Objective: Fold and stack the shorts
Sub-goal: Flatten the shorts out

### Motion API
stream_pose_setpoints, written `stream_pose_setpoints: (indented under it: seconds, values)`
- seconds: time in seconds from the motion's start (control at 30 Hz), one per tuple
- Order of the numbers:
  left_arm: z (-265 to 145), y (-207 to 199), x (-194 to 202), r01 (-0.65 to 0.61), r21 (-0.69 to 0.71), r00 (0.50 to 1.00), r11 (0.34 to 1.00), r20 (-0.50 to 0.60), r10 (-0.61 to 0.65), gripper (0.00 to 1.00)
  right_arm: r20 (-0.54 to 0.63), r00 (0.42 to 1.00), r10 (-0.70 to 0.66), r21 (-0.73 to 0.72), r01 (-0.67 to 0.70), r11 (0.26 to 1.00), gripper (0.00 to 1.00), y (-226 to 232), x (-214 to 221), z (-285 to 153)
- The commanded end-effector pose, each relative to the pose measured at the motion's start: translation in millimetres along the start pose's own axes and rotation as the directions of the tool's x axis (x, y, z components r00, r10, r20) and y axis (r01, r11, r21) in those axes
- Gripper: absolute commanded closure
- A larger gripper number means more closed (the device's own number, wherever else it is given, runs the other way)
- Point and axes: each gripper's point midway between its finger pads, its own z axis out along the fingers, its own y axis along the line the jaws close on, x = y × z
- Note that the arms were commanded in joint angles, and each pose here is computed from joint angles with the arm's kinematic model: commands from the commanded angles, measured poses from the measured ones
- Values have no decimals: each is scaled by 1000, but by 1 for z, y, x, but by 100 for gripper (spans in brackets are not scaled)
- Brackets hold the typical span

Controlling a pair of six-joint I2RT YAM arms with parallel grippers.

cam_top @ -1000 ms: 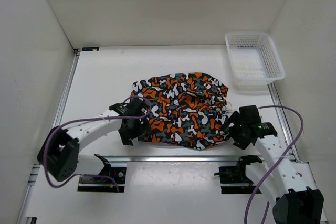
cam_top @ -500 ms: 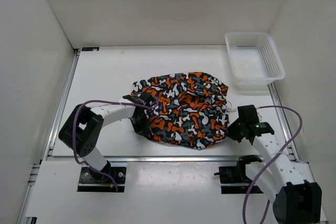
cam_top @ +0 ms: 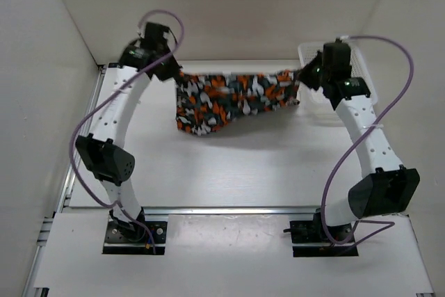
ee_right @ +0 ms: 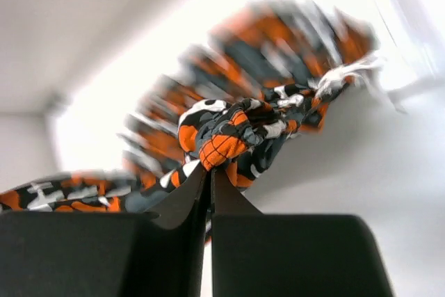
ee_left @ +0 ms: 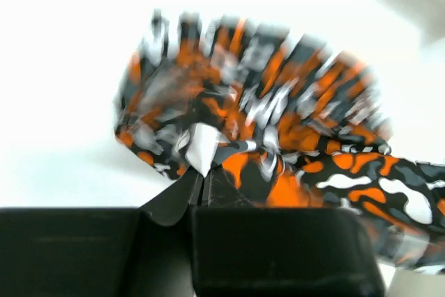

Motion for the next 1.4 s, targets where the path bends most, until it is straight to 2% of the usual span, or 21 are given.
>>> stream_pose_setpoints:
  seconds: [0.0,0.03,0.07,0.1,0.17,0.23,0.27,0.3,0.33,0.37,0.4,0.43,0.57,0.7,0.8,0.83,0.9,1.07,1.23,1.27,1.37]
  values:
    - [-72,19,-35,-85,-32,993,996,78,87,90,171,982,-82,-148,108,983,100,52,-58,-48]
    - [-78,21,-34,-76,-9,995,997,72,76,90,191,977,-93,-171,126,977,100,58,-57,-63]
    - [-69,28,-19,-81,-22,996,996,28,82,90,182,978,-104,-162,134,978,100,48,-48,-58]
    - [-84,28,-12,-79,21,996,997,31,79,90,201,972,-119,-171,154,973,100,43,-44,-70]
    - [-80,33,6,-66,53,998,996,14,65,90,129,982,-140,-81,151,985,100,-3,-4,-52]
    - [-70,56,62,-47,43,995,998,-88,50,90,113,983,-142,-54,148,987,100,-32,21,-59]
    - [-66,54,80,-48,67,993,997,-102,55,82,19,991,-133,16,133,991,81,-72,62,-45]
    - [-55,80,124,-23,23,983,999,-183,26,73,20,991,-133,26,133,991,67,-87,75,-52]
    - [-50,86,146,1,35,972,999,-236,8,63,-9,995,-95,62,95,994,55,-105,93,-51]
    - [-46,92,167,5,39,961,999,-277,6,46,-78,995,-67,140,78,987,38,-142,128,-45]
    - [-34,109,198,24,1,942,1000,-334,-22,17,-90,995,-45,156,59,986,33,-154,141,-53]
    - [-32,118,210,32,-25,934,999,-355,-38,10,-100,995,-2,192,21,981,29,-167,152,-55]
    - [-22,139,224,41,-106,930,993,-358,-77,8,-139,987,83,277,-41,960,28,-202,188,-66]
    - [-4,143,222,77,-133,941,988,-319,-116,8,-230,961,156,235,-101,967,8,-200,216,-63]
    - [18,150,226,116,-138,926,984,-343,-158,7,-274,944,185,191,-135,972,5,-189,224,-52]
    - [26,152,230,100,-155,919,983,-363,-150,7,-256,950,179,166,-139,976,4,-182,217,-47]
    - [35,150,231,97,-164,911,982,-384,-154,0,-259,952,163,178,-119,977,4,-182,213,-39]
    - [53,154,246,79,-217,874,973,-454,-172,0,-248,959,133,206,-82,975,6,-171,186,-1]
    - [63,159,250,91,-256,871,962,-448,-202,0,-276,951,138,201,-84,976,11,-159,172,34]
    - [66,157,249,90,-259,870,962,-450,-203,1,-273,952,137,198,-84,977,13,-157,169,39]
    - [77,152,239,77,-261,880,962,-436,-189,19,-256,959,122,222,-65,973,21,-157,159,55]
